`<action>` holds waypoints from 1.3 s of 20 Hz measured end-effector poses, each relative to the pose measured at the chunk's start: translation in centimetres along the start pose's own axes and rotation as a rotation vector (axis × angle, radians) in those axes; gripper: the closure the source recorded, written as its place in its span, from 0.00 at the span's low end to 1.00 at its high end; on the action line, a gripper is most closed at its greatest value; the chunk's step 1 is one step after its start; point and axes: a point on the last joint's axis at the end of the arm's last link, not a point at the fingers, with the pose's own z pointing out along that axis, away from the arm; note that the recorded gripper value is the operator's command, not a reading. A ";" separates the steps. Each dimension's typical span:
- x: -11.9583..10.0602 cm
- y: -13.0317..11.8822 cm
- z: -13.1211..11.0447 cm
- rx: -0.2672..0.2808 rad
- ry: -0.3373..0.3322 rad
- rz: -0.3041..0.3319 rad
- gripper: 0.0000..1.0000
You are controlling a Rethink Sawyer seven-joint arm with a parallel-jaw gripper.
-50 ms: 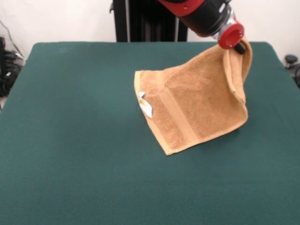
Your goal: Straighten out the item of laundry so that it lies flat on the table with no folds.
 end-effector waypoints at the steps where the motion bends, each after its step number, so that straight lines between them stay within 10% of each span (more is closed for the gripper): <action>1: -0.1 -0.2 0.0 -0.007 0.021 0.013 1.00; 9: -2.4 -3.1 1.1 -0.066 0.262 0.187 1.00; 18: -2.9 -5.8 4.8 -0.023 0.401 0.192 1.00; 19: -2.2 -6.2 5.9 -0.003 0.430 0.167 0.00; 26: -1.1 -7.0 7.4 0.028 0.470 0.112 0.00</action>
